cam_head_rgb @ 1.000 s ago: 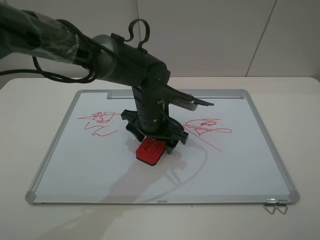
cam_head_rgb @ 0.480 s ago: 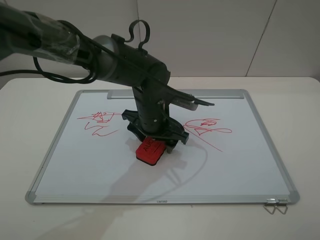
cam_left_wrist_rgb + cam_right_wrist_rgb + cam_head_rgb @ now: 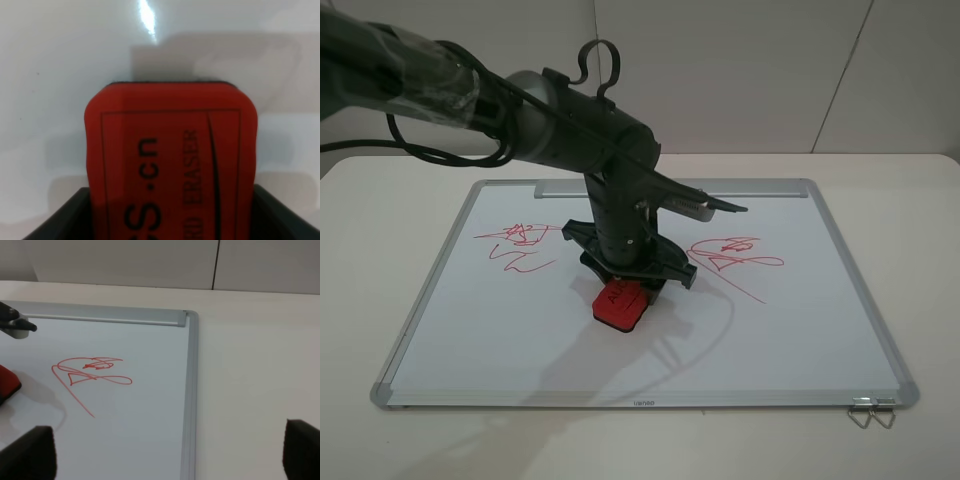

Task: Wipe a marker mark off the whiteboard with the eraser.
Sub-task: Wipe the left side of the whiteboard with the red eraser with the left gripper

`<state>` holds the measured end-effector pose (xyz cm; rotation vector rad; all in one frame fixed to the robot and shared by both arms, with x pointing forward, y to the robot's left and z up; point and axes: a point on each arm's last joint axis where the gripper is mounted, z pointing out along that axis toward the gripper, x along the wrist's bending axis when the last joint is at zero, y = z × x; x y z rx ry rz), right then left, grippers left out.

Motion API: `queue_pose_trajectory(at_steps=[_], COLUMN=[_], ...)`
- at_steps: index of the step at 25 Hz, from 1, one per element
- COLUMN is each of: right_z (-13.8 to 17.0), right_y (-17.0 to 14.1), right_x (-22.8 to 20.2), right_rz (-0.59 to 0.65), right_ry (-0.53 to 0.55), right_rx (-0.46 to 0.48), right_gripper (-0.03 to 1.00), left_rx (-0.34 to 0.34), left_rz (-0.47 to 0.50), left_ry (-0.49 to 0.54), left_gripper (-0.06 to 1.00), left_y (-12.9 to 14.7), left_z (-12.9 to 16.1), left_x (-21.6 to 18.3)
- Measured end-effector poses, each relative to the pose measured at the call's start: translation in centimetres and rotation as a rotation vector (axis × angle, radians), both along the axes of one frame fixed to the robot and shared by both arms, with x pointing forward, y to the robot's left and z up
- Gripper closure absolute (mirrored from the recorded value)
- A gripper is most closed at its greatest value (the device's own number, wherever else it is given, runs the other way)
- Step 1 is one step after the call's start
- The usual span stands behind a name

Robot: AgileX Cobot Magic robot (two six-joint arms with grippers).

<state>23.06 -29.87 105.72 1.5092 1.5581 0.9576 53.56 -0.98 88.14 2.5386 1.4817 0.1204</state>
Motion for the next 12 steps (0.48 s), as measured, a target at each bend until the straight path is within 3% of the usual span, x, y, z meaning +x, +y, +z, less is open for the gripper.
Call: queue_pose_trajectory(at_steps=[6, 12], right_z=[0.0, 0.0], right_y=[0.0, 0.0], right_x=[0.0, 0.0], right_rz=[0.0, 0.0], right_ry=[0.0, 0.0], right_rx=[0.0, 0.0], right_gripper=[0.14, 0.14], left_rx=[0.006, 0.0], left_rz=[-0.008, -0.002], left_ry=[-0.011, -0.074], left_gripper=[0.37, 0.37], left_y=[0.1, 1.4], left_z=[0.3, 4.2], left_x=[0.1, 0.8])
